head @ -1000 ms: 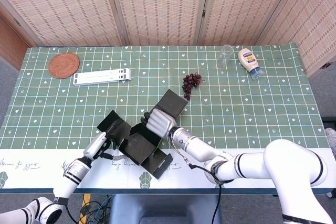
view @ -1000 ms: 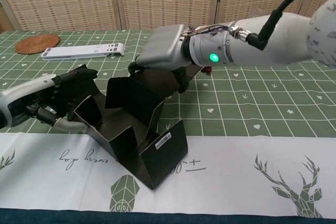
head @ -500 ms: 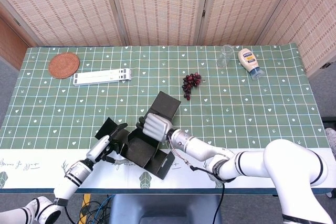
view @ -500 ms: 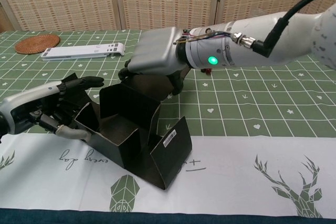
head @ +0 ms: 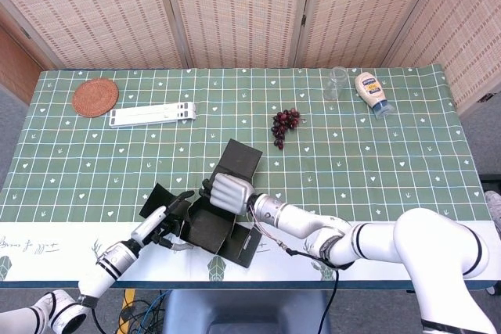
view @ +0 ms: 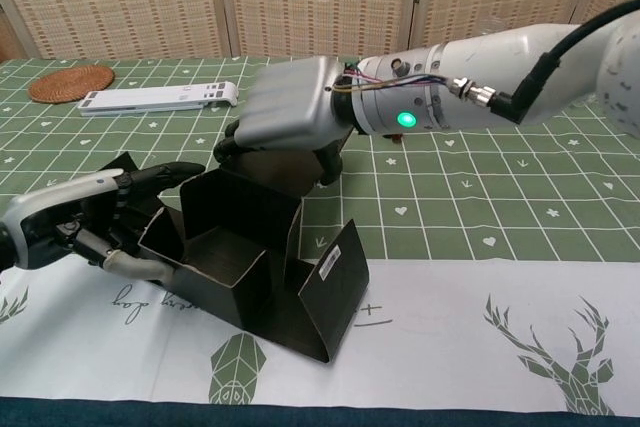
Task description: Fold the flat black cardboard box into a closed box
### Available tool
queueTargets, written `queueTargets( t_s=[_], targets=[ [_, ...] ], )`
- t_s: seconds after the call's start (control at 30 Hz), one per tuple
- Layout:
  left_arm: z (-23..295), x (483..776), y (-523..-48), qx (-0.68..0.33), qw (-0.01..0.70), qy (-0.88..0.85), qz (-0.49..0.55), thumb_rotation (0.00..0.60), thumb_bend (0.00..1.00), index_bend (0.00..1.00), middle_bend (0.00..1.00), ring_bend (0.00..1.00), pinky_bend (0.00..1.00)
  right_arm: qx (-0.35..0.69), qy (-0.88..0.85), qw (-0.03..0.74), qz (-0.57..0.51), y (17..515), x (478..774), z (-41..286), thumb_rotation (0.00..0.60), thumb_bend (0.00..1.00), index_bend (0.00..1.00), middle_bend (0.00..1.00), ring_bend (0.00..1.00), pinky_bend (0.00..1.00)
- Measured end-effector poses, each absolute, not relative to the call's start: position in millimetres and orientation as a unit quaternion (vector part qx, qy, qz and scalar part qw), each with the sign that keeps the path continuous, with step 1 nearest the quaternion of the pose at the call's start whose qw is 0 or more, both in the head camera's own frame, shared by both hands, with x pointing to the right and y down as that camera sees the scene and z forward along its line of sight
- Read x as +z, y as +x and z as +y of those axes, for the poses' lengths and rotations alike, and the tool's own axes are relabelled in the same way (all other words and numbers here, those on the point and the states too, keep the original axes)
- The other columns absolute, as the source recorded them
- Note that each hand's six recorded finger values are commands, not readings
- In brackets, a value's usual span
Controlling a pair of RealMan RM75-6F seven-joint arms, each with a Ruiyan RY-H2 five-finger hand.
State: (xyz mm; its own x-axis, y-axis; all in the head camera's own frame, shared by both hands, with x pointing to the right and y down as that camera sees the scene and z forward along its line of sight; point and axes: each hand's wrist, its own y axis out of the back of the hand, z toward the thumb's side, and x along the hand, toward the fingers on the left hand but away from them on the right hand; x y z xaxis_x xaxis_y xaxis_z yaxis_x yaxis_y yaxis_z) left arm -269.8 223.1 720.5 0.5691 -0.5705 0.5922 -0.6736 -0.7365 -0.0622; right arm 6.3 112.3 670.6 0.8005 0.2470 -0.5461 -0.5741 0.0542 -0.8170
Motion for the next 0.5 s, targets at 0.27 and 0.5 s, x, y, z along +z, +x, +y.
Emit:
queueTargets(
  t_s=[0.27,0.5],
  targets=[
    [228.5,721.3,-268.1,0.291,0.113,0.891,-0.328,0.6,0.1,0.0,0.0,0.66,0.9,0.266,-0.623,0.723,0.137,1.0,670.3,115.8,0.6,0.45,0.41,0.42,0.83,0.98],
    [228.8,723.3,-269.3,0.28,0.151,0.891,-0.325,0.6,0.1,0.0,0.0,0.65,0.9,0.245,-0.621,0.731,0.139,-3.7,668.9,118.8,0.6,0.45,0.41,0.42,0.83,0.98]
  ],
)
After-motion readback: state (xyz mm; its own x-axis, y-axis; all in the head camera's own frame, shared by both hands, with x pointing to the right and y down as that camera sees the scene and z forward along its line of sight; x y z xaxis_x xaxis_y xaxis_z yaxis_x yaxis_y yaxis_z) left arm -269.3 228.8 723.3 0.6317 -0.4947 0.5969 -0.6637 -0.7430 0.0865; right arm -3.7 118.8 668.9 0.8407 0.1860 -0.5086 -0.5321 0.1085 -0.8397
